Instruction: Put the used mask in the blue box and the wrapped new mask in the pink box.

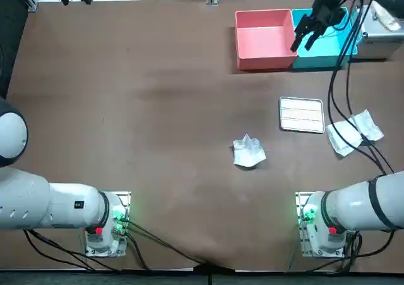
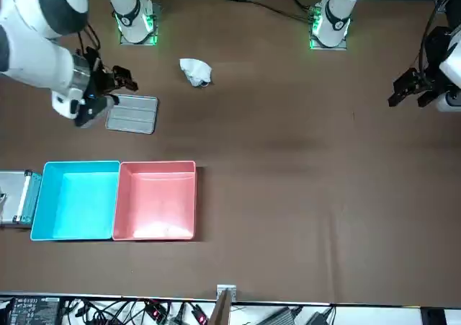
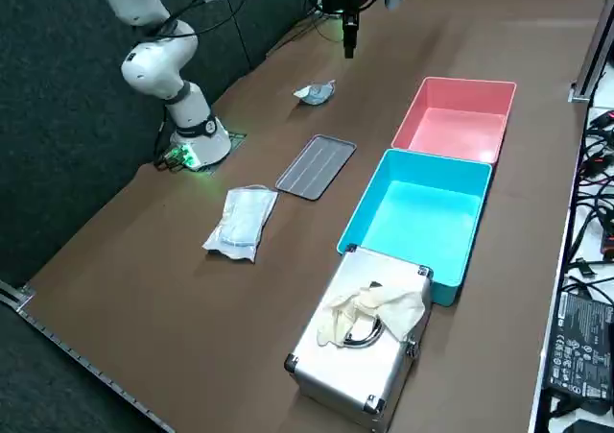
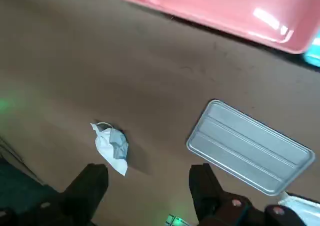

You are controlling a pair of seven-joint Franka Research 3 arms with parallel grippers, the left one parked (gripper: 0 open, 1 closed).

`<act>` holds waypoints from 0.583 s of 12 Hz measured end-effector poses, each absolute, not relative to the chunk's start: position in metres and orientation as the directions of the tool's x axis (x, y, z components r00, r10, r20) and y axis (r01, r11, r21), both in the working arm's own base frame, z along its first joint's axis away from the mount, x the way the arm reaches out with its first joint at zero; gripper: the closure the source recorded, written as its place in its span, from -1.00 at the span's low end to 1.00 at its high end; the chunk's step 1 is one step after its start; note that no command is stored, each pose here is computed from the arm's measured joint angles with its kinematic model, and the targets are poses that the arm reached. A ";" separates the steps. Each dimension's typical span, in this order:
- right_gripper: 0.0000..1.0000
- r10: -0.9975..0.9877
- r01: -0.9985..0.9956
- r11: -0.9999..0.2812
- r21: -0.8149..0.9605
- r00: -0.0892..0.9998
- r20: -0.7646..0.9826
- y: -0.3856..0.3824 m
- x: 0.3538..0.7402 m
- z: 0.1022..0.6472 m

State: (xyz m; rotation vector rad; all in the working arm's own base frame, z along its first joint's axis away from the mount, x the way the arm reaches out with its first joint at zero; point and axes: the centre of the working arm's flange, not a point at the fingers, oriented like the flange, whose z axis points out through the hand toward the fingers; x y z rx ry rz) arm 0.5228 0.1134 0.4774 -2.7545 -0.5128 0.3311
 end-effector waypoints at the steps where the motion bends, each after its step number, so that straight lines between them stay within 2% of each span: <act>1: -1.00 0.411 0.333 -0.876 -0.349 0.894 -0.179 0.130 0.516 0.465; 7: -1.00 0.459 0.375 -0.857 -0.353 0.868 -0.190 0.136 0.509 0.450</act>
